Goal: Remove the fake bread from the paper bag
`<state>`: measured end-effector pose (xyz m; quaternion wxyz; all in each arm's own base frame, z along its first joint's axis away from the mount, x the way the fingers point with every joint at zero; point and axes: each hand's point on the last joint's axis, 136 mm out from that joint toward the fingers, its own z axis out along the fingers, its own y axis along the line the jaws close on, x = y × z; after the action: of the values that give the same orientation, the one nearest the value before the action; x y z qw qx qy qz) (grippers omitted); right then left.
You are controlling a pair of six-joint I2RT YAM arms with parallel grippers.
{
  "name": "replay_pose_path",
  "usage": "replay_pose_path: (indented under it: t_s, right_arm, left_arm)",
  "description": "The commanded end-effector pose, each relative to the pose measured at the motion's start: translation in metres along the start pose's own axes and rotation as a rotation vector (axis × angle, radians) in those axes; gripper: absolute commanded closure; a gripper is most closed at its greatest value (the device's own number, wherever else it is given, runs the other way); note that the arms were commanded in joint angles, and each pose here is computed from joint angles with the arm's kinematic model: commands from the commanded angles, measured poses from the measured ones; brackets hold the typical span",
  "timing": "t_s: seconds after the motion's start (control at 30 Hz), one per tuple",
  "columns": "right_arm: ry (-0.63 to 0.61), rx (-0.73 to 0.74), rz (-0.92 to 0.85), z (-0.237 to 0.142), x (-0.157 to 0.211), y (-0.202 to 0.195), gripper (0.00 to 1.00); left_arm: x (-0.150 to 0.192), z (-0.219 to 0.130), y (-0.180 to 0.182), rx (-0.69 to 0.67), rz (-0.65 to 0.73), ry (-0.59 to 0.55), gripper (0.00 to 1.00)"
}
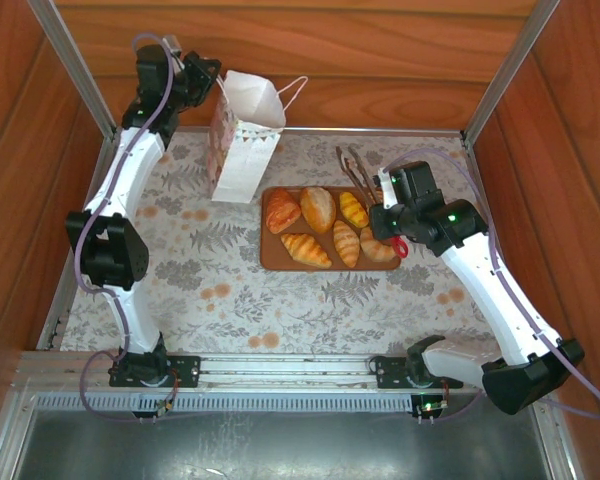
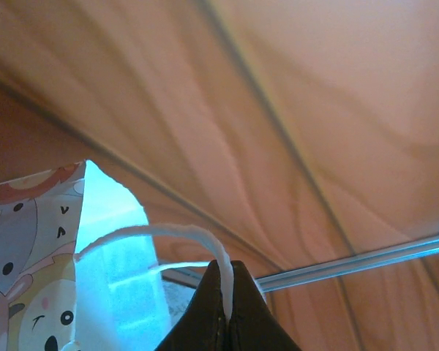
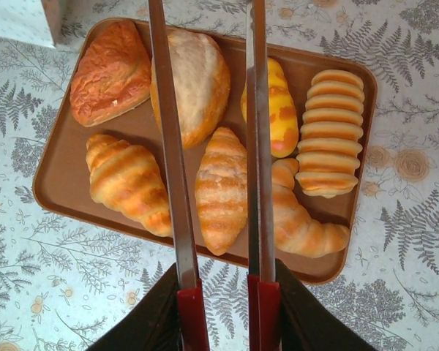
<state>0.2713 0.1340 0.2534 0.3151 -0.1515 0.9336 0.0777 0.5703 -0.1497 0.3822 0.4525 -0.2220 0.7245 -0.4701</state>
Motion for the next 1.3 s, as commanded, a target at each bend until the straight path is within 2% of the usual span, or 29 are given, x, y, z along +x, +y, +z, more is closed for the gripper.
replay_pose_path:
  t_s: [0.0,0.2,0.6,1.13,1.2,1.27]
  right_arm:
    - [-0.015,-0.013,0.023,0.002,-0.003,0.0,0.69]
    - [-0.013,-0.01,0.029,0.002,-0.001,-0.002,0.69]
    - [-0.012,-0.018,0.047,0.0,-0.001,-0.002,0.69]
    - [-0.027,-0.009,0.057,-0.006,-0.004,-0.005,0.69]
    - [-0.027,-0.011,0.06,-0.006,-0.003,-0.005,0.69]
    - [-0.029,-0.012,0.063,-0.007,-0.003,-0.005,0.69]
  left_arm:
    - [-0.002,-0.013,0.019,-0.057,-0.012,-0.038,1.0]
    - [-0.003,-0.037,0.053,-0.134,-0.028,-0.059,1.0]
    - [-0.017,-0.07,0.08,-0.192,-0.053,-0.109,1.0]
    - [-0.016,-0.112,0.116,-0.285,-0.076,-0.165,1.0]
    - [-0.015,-0.114,0.115,-0.285,-0.071,-0.164,0.95]
    - [-0.015,-0.116,0.114,-0.286,-0.063,-0.16,0.95]
